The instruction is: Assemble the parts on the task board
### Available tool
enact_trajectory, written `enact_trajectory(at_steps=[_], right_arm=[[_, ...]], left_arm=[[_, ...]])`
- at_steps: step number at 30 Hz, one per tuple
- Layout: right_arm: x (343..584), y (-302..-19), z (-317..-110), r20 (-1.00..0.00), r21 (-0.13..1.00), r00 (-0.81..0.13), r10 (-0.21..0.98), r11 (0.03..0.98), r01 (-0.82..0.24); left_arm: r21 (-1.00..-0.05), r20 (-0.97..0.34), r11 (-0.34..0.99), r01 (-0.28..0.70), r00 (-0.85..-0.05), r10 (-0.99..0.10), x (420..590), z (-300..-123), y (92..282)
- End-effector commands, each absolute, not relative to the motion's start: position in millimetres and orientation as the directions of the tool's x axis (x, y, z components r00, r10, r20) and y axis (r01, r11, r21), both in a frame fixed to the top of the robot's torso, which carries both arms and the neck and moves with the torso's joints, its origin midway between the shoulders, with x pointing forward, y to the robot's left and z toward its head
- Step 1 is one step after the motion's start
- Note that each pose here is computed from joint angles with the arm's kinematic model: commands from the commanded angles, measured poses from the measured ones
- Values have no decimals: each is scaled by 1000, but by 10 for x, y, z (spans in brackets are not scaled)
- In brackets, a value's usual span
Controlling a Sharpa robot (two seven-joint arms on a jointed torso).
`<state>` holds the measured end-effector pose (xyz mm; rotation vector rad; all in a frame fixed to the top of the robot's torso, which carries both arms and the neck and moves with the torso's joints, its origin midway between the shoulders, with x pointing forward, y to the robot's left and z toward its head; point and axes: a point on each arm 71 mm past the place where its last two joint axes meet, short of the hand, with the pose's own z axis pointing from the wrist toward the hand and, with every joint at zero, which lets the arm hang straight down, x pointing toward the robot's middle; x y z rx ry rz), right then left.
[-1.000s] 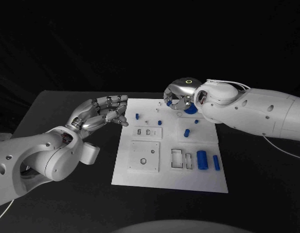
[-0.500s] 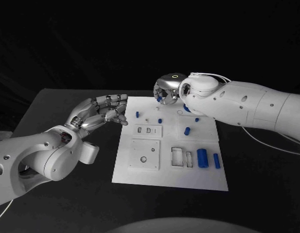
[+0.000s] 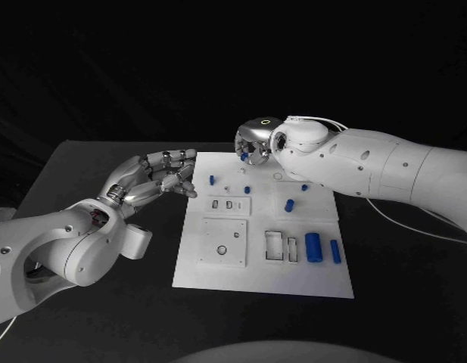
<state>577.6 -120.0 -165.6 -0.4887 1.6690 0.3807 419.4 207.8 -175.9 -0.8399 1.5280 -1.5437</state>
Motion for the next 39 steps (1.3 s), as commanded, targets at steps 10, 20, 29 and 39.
enact_trajectory(at_steps=[10,20,29,39], right_arm=[[5787,-1250,-1682,-985,-46,-123,-123,867,-496],[5797,-1294,-1692,-984,-47,-126,-124,872,-487],[5804,-1298,-1727,-981,-47,-142,-132,873,-485],[5816,-1303,-1748,-980,-48,-147,-134,876,-481]], left_arm=[[-995,-76,35,92,-494,-866,4189,-1746,2036],[-995,-76,36,89,-497,-864,4192,-1749,2024],[-996,-74,35,87,-501,-862,4191,-1750,2009],[-996,-73,36,84,-503,-861,4193,-1753,2004]])
